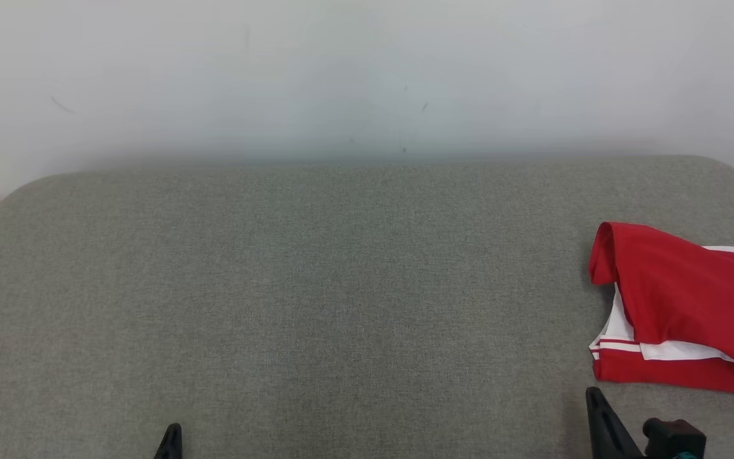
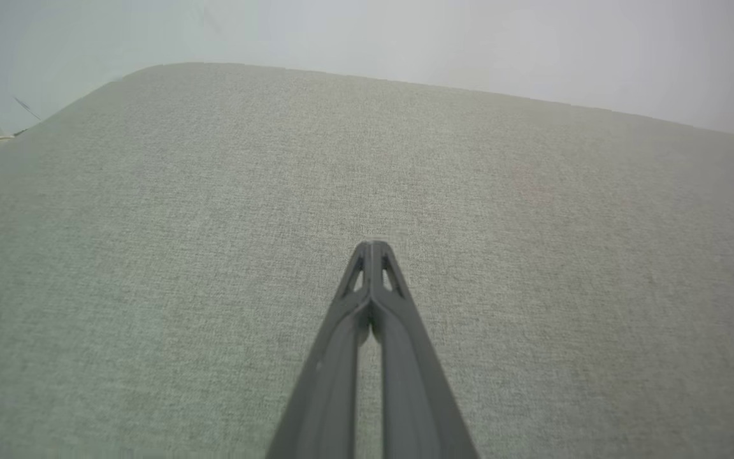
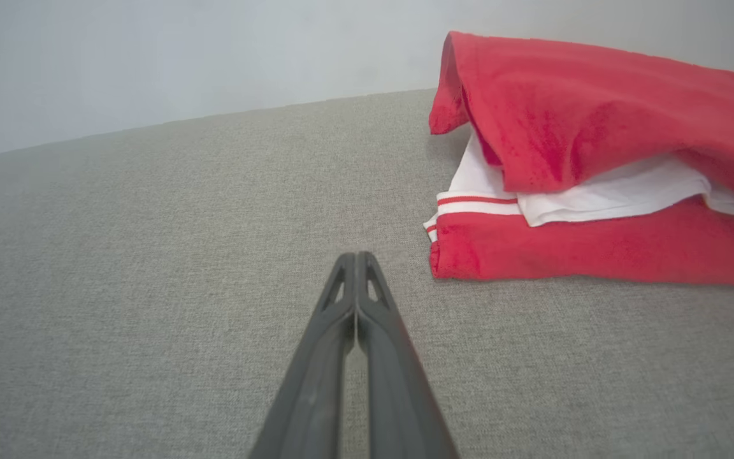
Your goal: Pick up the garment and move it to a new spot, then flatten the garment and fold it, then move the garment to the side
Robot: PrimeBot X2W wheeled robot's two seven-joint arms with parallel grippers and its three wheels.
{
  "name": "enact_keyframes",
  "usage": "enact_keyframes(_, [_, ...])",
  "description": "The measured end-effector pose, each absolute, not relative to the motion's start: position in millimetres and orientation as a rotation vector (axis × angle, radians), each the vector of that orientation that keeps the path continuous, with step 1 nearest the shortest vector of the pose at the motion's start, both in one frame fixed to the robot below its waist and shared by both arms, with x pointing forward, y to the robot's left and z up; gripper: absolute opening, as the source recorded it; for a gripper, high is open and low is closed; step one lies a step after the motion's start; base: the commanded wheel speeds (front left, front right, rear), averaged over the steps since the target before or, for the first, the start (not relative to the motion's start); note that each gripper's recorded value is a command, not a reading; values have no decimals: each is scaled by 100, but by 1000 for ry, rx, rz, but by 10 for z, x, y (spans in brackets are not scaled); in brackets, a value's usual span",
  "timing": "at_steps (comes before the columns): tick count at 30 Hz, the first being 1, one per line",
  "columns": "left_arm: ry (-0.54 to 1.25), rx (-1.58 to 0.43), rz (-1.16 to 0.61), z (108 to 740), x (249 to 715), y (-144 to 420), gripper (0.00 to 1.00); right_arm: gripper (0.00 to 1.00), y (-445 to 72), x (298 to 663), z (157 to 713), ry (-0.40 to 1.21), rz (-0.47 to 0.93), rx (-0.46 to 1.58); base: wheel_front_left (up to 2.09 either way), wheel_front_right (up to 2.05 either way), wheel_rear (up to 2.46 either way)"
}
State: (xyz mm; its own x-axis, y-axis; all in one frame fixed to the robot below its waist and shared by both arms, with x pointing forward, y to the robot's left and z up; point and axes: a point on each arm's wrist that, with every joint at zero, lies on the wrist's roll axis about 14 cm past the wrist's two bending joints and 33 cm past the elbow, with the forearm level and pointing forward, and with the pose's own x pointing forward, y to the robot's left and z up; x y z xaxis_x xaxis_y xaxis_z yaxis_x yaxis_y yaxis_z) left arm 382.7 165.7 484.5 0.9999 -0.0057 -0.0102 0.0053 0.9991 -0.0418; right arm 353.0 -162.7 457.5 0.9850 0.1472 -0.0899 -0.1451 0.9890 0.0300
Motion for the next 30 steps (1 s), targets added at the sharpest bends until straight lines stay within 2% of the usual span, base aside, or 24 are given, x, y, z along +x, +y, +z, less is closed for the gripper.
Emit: enact_keyframes(30, [79, -614, 63, 4789, 3826, 1785, 0, 0, -1921, 3624, 4650, 114, -29, 594, 0, 0, 0])
